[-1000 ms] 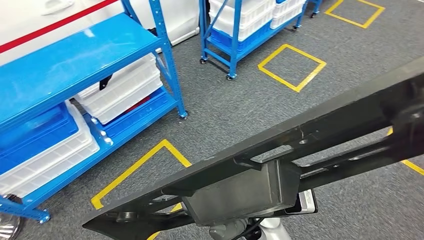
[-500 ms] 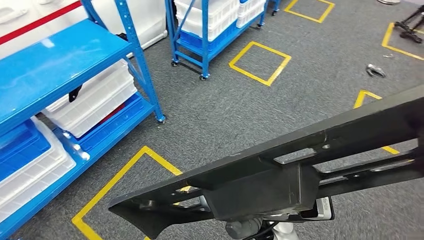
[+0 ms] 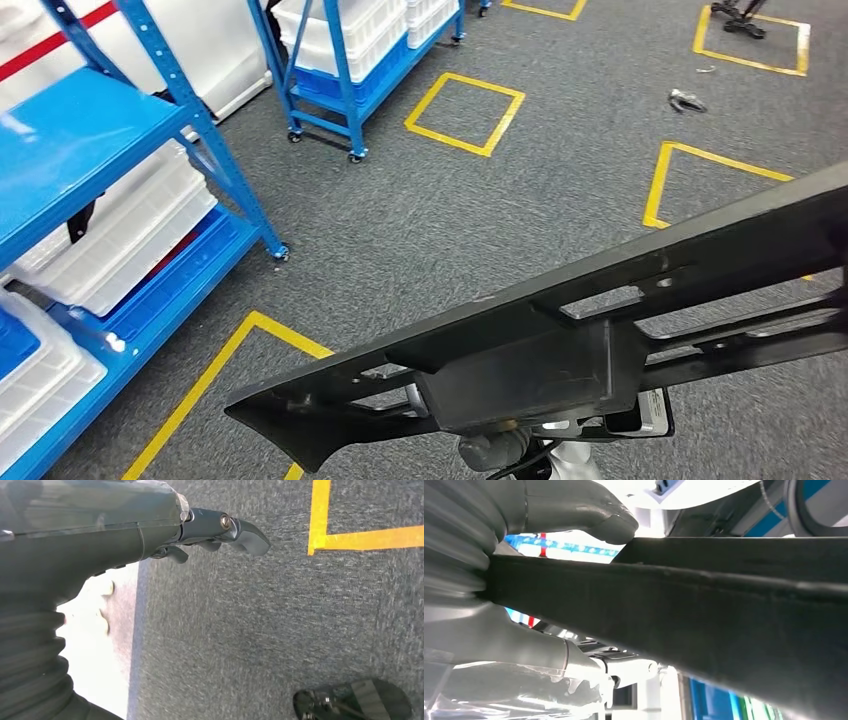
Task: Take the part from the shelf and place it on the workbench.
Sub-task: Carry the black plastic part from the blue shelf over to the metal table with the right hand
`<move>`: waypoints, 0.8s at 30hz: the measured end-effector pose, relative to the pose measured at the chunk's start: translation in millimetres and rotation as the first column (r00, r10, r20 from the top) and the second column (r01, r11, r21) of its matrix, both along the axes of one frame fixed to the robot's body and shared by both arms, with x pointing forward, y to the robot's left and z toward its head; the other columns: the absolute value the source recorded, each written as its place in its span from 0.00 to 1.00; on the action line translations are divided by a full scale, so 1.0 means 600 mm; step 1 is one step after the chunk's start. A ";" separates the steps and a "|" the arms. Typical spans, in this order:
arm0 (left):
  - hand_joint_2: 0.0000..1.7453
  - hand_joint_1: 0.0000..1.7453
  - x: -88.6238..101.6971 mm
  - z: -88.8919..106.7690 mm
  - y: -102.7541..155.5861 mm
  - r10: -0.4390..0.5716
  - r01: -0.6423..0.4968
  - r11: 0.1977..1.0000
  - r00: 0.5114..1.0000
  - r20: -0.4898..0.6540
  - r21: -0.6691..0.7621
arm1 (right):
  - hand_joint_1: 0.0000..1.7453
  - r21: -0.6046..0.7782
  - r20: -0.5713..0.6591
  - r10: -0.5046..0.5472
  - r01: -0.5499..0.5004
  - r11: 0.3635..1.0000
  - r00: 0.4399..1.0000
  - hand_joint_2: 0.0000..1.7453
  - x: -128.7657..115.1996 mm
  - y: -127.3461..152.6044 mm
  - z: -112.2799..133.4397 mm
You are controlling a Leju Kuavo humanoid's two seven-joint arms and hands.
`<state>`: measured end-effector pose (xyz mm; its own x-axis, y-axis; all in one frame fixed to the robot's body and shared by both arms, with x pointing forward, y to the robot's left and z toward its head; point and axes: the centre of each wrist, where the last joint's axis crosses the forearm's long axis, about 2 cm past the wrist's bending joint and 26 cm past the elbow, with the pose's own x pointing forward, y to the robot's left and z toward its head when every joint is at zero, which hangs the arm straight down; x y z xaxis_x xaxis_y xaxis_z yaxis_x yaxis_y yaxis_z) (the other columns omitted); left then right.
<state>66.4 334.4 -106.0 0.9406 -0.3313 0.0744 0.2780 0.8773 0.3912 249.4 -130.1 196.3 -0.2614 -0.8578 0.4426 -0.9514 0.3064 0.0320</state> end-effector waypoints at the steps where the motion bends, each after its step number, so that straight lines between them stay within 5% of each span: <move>1: 1.00 0.00 -0.002 0.000 0.000 -0.002 0.002 1.000 1.000 -0.006 -0.005 | 1.00 -0.001 -0.002 -0.004 0.004 1.000 1.000 1.00 0.000 0.000 -0.001; 24: 1.00 0.00 -0.002 0.001 0.025 0.040 -0.043 0.997 0.997 -0.061 -0.059 | 1.00 -0.023 -0.021 -0.049 0.049 0.999 0.999 1.00 -0.004 -0.004 -0.007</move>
